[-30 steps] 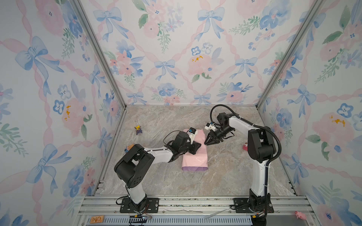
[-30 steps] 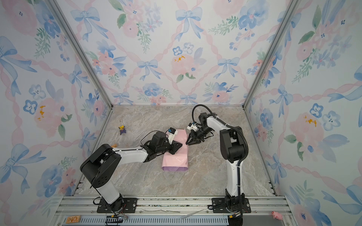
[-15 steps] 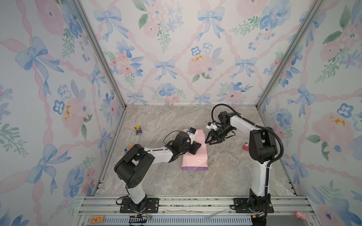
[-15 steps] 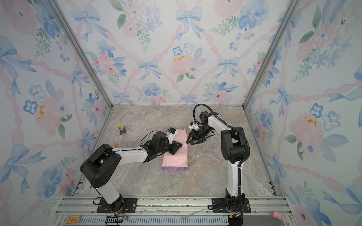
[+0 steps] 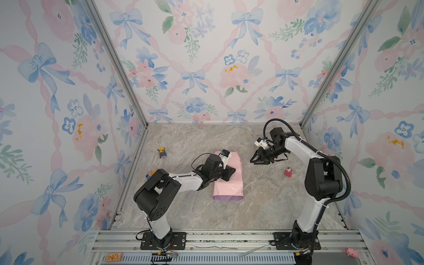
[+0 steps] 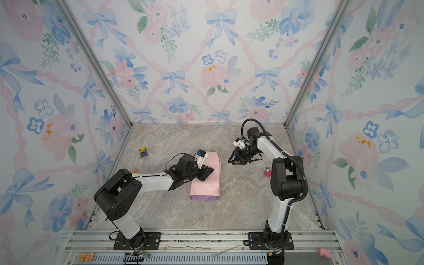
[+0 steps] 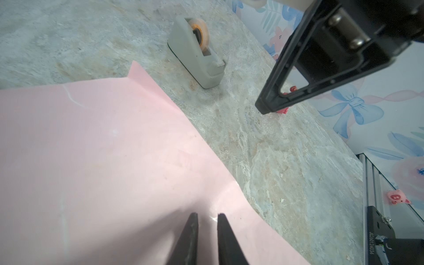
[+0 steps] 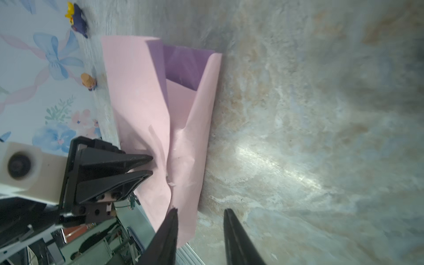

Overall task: Wrap a gift box in wrapping paper
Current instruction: Wrap the gift box with the wrapping paper.

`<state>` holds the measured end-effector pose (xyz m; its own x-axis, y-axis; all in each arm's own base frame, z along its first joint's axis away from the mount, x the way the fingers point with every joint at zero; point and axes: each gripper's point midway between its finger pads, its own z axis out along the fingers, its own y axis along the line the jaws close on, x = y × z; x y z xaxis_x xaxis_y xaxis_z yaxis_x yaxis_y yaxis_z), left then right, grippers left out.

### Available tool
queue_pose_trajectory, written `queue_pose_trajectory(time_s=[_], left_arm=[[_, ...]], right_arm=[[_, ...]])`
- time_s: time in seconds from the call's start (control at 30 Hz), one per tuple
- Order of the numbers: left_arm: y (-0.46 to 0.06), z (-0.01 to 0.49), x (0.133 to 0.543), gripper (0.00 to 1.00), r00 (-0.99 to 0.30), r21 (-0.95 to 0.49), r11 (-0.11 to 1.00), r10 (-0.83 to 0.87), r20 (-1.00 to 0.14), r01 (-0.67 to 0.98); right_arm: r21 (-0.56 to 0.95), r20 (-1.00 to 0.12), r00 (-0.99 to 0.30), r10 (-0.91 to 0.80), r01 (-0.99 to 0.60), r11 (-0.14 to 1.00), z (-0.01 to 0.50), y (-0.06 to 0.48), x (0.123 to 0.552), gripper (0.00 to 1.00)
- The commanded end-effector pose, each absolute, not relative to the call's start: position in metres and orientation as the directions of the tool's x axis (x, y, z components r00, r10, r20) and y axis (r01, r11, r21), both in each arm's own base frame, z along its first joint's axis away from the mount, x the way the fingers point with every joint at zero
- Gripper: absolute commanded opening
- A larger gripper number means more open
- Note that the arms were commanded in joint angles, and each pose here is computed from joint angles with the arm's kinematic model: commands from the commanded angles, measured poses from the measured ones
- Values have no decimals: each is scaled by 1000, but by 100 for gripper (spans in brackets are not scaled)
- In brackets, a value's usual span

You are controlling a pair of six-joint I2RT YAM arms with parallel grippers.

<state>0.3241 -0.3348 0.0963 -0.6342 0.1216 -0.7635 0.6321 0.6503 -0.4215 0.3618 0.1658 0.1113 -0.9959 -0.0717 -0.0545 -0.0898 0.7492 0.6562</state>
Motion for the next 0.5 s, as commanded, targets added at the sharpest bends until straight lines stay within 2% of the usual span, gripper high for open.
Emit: queue_pose_trajectory(time_s=[0.0,0.1,0.3,0.47], left_arm=[[-317,50,303,20,-720,-404,704,220,-658,585],[-316,51,303,20,-719,-403,704,219,-660,585],[-316,52,304,20,-717,-399,708,218,-662,584],[-315,51,303,20,-719,-399,708,220,-659,583]], right_arm=[[652,-39,-998,-44,-59,756,90,170,369,30],[658,-36,-998,-55,-65,751,77,181,375,25],[664,-24,-996,-88,-81,743,59,198,378,28],[678,-18,-995,-101,-86,730,49,207,377,25]])
